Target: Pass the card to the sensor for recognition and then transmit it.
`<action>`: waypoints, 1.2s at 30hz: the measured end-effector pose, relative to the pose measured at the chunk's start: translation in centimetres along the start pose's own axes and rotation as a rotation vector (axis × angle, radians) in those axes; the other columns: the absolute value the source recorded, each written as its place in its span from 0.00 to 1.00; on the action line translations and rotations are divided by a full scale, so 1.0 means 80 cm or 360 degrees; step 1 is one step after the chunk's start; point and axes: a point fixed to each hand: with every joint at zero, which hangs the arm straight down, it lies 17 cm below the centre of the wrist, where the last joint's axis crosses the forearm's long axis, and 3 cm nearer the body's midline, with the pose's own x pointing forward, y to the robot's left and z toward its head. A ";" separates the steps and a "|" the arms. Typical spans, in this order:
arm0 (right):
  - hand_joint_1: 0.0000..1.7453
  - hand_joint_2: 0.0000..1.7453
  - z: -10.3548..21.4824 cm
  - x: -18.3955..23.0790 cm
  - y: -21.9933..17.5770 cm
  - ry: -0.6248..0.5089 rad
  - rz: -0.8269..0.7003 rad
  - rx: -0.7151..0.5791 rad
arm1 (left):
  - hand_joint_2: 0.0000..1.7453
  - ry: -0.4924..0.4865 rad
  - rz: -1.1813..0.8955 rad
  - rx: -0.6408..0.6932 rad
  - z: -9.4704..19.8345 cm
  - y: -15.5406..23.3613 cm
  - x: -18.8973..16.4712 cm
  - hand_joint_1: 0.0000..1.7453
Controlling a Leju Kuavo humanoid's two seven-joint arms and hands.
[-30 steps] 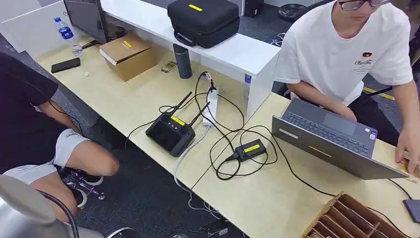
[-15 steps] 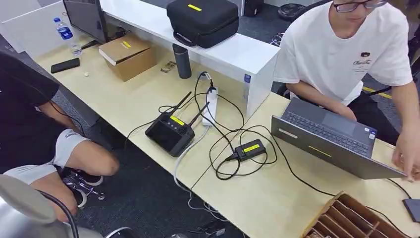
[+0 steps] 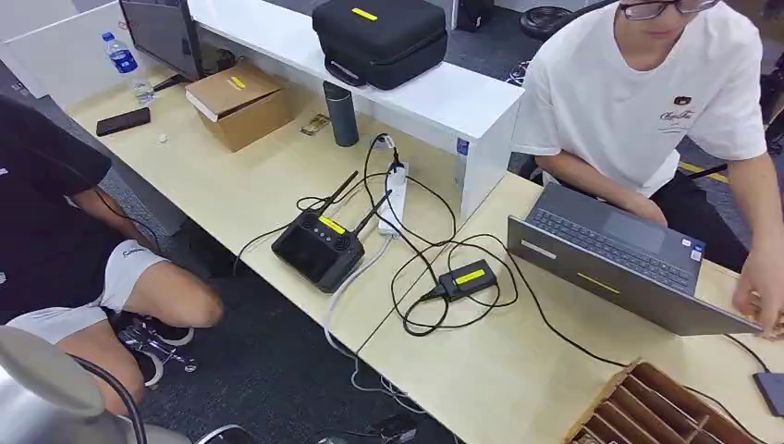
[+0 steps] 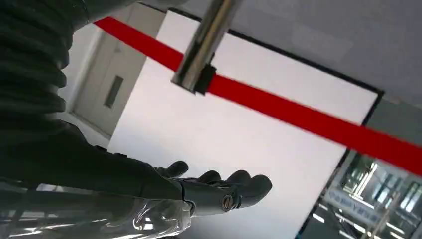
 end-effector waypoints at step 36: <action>0.00 1.00 0.400 0.149 0.376 -0.0447 0.0116 0.1028 | 1.00 0.0199 0.0199 0.0003 0.001 -0.006 -0.033 0.00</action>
